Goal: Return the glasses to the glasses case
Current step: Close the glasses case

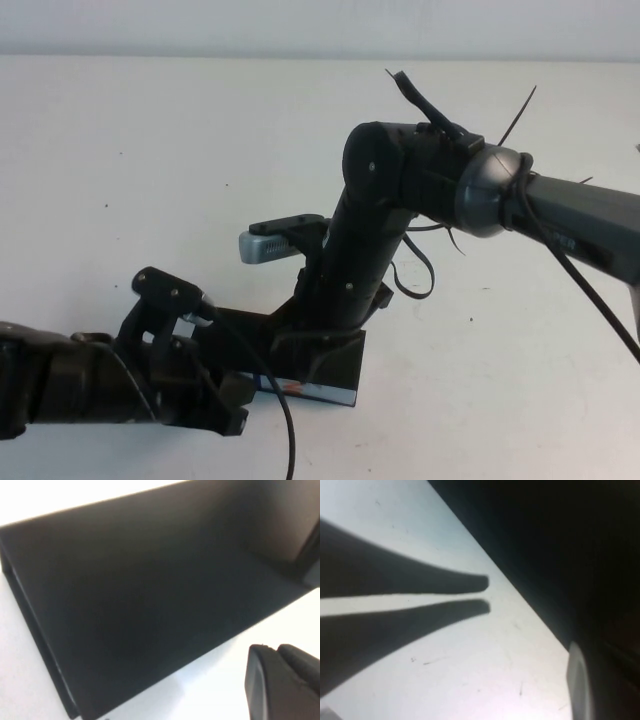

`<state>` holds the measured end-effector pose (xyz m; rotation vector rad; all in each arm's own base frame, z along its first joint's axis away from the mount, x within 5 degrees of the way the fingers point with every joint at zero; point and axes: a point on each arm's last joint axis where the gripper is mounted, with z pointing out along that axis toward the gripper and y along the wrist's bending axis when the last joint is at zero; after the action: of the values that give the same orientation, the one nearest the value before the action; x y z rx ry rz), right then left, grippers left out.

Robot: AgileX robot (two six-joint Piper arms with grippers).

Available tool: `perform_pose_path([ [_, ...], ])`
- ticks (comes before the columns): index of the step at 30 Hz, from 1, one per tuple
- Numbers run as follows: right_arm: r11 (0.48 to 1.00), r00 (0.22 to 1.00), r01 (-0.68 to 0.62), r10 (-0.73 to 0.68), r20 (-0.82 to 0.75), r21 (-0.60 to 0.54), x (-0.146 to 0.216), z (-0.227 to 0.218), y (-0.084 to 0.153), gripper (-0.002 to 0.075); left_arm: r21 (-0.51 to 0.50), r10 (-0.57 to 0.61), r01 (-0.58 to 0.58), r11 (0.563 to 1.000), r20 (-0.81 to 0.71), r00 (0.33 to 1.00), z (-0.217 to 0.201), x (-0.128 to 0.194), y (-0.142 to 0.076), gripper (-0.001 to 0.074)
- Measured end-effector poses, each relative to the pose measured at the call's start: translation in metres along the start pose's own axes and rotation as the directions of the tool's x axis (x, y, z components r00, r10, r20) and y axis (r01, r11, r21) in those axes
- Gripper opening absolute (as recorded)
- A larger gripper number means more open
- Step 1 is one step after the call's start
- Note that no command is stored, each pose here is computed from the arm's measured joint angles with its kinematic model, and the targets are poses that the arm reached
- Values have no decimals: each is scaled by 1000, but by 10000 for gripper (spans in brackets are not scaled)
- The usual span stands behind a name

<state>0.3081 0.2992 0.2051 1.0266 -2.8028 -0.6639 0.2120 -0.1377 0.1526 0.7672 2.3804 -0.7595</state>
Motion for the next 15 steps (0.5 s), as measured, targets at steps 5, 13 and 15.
perform_pose_path([
  [5,1000,1000,9,-8,-7,30,1,0,-2,-13,-1,28,-28,1000,54,998,-16,-8,-8,-1],
  [13,994,1000,31,-31,-4,109,-2,-6,-6,-13,-5,64,-64,998,152,986,-48,-19,-25,-1],
  [15,990,999,42,-43,7,132,-4,-10,-7,-13,-12,88,-87,996,194,977,-60,-22,-32,-1],
])
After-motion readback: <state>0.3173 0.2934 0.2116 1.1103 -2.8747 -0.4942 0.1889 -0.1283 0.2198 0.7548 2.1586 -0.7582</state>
